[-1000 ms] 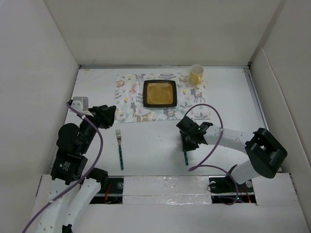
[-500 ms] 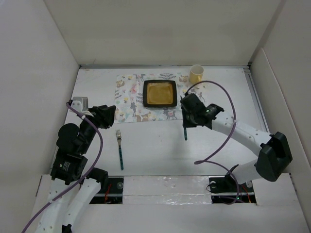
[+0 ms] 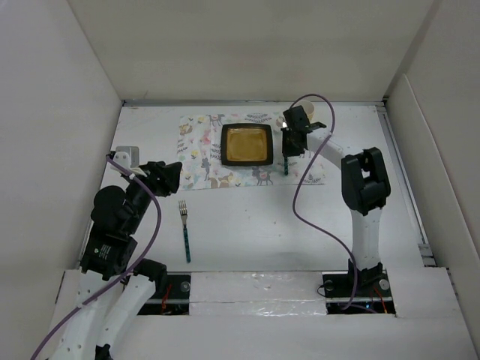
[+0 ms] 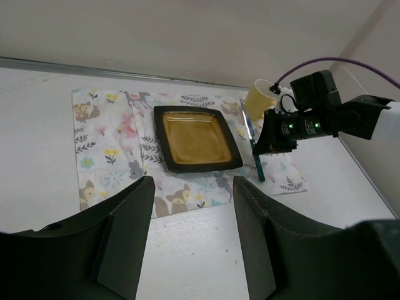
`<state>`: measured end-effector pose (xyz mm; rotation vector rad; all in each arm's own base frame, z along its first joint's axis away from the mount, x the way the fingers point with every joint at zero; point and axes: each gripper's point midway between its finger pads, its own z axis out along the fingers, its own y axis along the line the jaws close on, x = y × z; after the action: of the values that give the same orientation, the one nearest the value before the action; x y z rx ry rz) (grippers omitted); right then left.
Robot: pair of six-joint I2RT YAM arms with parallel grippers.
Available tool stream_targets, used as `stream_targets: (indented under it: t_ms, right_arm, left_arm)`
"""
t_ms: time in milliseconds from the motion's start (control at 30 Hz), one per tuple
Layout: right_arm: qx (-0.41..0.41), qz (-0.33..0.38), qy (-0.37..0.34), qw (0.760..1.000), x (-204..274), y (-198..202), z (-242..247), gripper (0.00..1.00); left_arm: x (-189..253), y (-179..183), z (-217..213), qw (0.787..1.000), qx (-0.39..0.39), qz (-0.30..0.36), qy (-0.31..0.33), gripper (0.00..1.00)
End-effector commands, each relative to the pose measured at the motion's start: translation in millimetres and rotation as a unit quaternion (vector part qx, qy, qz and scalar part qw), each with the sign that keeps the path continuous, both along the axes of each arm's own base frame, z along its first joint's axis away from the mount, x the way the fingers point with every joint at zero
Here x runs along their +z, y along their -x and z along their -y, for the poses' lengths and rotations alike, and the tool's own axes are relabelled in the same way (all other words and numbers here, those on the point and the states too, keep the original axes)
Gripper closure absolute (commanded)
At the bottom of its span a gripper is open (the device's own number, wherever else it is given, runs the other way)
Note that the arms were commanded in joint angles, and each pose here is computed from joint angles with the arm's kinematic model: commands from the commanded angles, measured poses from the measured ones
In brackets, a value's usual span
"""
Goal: Set the dinner table for one person
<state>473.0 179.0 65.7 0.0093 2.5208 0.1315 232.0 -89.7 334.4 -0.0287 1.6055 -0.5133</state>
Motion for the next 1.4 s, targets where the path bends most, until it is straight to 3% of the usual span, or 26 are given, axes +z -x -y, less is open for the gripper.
stream_targets:
  t_ms: [0, 267, 333, 433, 467, 700, 767, 800, 833, 867, 900, 933, 1000, 1067, 1100, 1233, 1367]
  right_arm:
    - [0.002, 0.035, -0.029, 0.999, 23, -30, 2, 1.00]
    - [-0.004, -0.004, -0.048, 0.999, -17, -27, 10, 1.00]
    - [-0.005, 0.000, -0.047, 0.999, -15, -28, 10, 0.95]
    - [-0.006, 0.017, -0.053, 0.998, -1, -29, 10, 0.79]
    - [0.000, 0.019, -0.054, 0.998, 2, -25, 5, 0.70]
    - [0.054, 0.078, -0.092, 0.991, 73, 2, -18, 0.48]
    - [0.065, 0.126, -0.106, 0.984, 113, 15, -21, 0.48]
    - [0.069, 0.134, -0.103, 0.983, 106, 27, -25, 0.49]
    - [0.076, 0.158, -0.108, 0.978, 116, 46, -27, 0.67]
    - [0.077, 0.180, -0.116, 0.974, 137, 49, -25, 0.81]
    - [0.072, 0.203, -0.114, 0.970, 144, 53, -24, 0.93]
    - [0.083, 0.190, -0.111, 0.972, 127, 72, -28, 1.00]
    - [0.090, 0.226, -0.141, 0.960, 150, 94, -35, 1.00]
    - [0.104, 0.214, -0.152, 0.959, 129, 122, -44, 1.00]
    - [0.107, 0.238, -0.173, 0.950, 145, 130, -48, 1.00]
    - [0.120, 0.236, -0.182, 0.947, 136, 160, -46, 0.94]
    - [0.132, 0.242, -0.191, 0.942, 139, 178, -45, 0.83]
  left_arm:
    - [13, -1, 0, 1.000, 0.001, 0.022, 0.005, 0.50]
    - [7, -7, 0, 1.000, 0.007, 0.010, 0.002, 0.49]
    - [7, -8, 0, 1.000, 0.008, 0.008, 0.000, 0.49]
    - [4, -9, -1, 1.000, 0.012, 0.005, -0.001, 0.49]
    - [3, -11, -1, 1.000, 0.013, 0.001, -0.001, 0.49]
    - [-21, -30, -13, 0.997, 0.064, -0.044, -0.014, 0.52]
    - [-36, -40, -13, 0.994, 0.073, -0.072, -0.021, 0.57]
    - [-41, -43, -14, 0.993, 0.082, -0.085, -0.023, 0.61]
    - [-60, -46, -14, 0.987, 0.086, -0.131, -0.033, 0.68]
    - [-61, -50, -12, 0.986, 0.086, -0.137, -0.036, 0.68]
    - [-68, -50, -11, 0.984, 0.084, -0.154, -0.039, 0.81]
    - [-80, -47, -10, 0.979, 0.083, -0.183, -0.046, 0.88]
    - [-95, -47, -4, 0.971, 0.071, -0.225, -0.045, 1.00]
    - [-110, -40, -1, 0.956, 0.075, -0.281, -0.048, 1.00]
    - [-110, -39, -4, 0.952, 0.086, -0.290, -0.052, 1.00]
    - [-130, -20, -2, 0.923, 0.080, -0.372, -0.061, 0.75]
    - [-170, 2, 0, 0.874, 0.079, -0.473, -0.074, 0.65]
